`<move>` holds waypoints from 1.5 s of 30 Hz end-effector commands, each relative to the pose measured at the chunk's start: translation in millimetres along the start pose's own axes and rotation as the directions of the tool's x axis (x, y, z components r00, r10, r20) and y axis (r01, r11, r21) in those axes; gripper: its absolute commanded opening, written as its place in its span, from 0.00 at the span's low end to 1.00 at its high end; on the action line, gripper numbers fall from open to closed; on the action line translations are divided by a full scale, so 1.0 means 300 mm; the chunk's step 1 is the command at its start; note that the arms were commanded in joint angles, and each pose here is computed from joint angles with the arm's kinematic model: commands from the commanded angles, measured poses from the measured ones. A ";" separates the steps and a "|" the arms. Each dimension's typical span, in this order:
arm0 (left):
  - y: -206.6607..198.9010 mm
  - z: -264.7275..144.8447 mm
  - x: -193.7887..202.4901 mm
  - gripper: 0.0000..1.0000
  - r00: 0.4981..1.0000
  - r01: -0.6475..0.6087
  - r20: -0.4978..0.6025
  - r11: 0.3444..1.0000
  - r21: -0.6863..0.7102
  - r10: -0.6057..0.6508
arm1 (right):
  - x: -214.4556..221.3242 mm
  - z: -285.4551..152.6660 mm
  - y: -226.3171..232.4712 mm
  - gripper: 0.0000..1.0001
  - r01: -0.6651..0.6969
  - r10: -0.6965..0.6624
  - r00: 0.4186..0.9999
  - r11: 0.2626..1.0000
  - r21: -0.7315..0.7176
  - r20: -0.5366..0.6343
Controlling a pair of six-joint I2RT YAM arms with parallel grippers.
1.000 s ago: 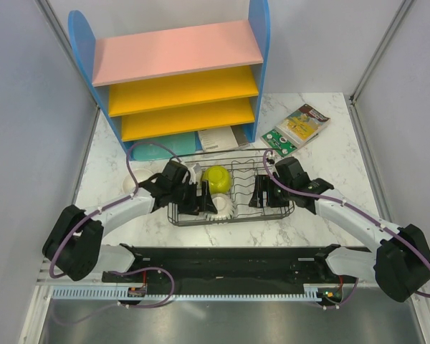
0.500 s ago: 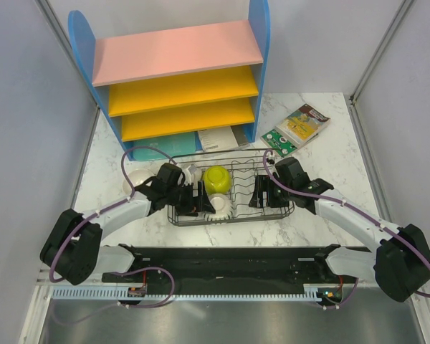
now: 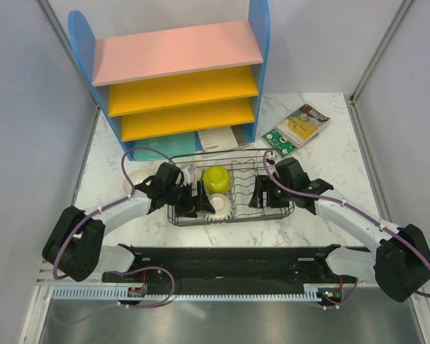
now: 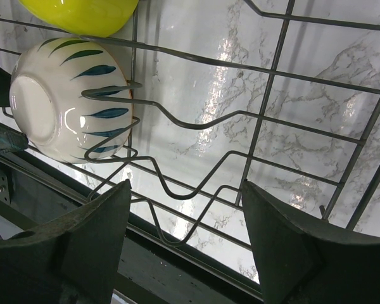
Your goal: Unload the bowls from the dish rack
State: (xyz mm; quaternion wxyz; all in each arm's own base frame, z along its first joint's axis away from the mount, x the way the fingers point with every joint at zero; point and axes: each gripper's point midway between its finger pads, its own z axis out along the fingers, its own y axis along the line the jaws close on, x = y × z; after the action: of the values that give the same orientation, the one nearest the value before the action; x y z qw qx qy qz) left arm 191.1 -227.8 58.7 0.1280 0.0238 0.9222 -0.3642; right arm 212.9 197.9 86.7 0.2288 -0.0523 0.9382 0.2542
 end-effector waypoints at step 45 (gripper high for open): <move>-0.158 0.029 -0.036 0.70 1.000 -0.014 0.009 0.935 0.355 0.011 | 0.004 0.012 0.006 0.78 -0.016 0.016 1.000 1.000 -0.022 0.011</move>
State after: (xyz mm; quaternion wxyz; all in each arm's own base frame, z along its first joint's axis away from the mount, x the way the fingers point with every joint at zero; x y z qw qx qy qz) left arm 198.4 -267.2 74.7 0.1240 0.0357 0.8478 -0.5144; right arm 210.9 198.7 82.8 0.2245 -0.0476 0.9384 0.2585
